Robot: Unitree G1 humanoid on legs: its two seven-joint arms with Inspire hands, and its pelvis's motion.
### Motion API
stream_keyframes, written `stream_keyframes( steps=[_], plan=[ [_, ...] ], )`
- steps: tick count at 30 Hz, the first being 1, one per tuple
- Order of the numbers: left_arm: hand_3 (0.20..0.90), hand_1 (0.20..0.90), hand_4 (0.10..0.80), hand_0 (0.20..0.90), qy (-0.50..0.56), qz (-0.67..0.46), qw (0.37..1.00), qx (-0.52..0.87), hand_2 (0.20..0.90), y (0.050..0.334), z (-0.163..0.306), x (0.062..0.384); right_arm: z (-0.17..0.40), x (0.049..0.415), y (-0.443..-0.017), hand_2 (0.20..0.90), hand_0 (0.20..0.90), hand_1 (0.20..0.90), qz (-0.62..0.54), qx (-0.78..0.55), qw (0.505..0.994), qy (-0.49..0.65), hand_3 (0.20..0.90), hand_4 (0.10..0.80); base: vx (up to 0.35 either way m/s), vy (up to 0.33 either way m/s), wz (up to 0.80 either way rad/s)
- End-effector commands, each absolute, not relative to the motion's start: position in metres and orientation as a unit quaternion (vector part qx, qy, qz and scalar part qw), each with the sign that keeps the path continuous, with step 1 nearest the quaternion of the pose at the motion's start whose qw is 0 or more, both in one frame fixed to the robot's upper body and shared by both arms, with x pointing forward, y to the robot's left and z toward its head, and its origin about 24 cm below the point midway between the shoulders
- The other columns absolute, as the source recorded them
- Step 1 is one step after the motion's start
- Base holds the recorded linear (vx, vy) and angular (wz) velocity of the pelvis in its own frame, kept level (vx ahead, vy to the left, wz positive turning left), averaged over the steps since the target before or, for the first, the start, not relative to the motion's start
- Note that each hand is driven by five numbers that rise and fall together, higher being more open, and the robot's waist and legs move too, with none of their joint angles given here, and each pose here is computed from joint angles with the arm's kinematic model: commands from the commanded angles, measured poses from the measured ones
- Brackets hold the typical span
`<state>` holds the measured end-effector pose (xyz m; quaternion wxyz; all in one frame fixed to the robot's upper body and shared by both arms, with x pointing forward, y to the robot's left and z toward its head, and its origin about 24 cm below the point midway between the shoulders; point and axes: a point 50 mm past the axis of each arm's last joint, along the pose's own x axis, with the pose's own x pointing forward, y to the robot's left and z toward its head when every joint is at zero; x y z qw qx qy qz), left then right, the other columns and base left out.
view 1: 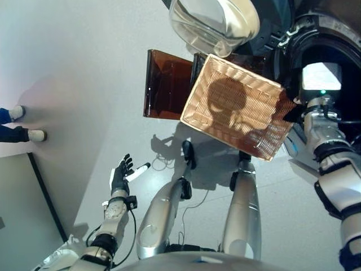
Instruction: Pick up the clothes and place them into the washing machine
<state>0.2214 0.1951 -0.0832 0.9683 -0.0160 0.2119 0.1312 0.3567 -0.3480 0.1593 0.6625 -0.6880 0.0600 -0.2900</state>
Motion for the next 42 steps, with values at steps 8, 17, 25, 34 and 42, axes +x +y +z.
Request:
stream_keyframes(
  steps=[8,17,25,34,42],
  plan=[
    [0.900,0.900,0.800,0.900,0.208,0.185,0.960,-0.017,0.900,0.225,-0.083,0.205,0.177,0.337,-0.385,0.200,0.200,0.200,-0.471,-0.218,0.855,0.003,0.200,0.300,0.004,0.000,-0.01],
    [0.900,0.900,0.800,0.900,0.216,0.165,0.962,-0.007,0.900,0.227,-0.084,0.201,0.208,0.311,-0.423,0.200,0.200,0.200,-0.532,-0.004,0.844,-0.074,0.200,0.300,0.000,0.000,0.00],
    [0.900,0.900,0.800,0.900,0.231,0.150,0.961,-0.007,0.900,0.225,-0.088,0.195,0.258,0.279,-0.456,0.200,0.200,0.200,-0.565,0.108,0.802,-0.161,0.200,0.300,0.000,0.000,0.00],
    [0.900,0.900,0.800,0.900,0.253,0.141,0.957,-0.013,0.900,0.222,-0.095,0.189,0.316,0.261,-0.463,0.200,0.200,0.200,-0.551,0.193,0.767,-0.267,0.200,0.300,0.014,-0.007,-0.02],
    [0.900,0.900,0.800,0.900,0.279,0.136,0.950,-0.013,0.900,0.217,-0.103,0.182,0.360,0.238,-0.465,0.200,0.200,0.200,-0.542,0.262,0.716,-0.353,0.200,0.300,0.017,-0.012,-0.03]
  ],
)
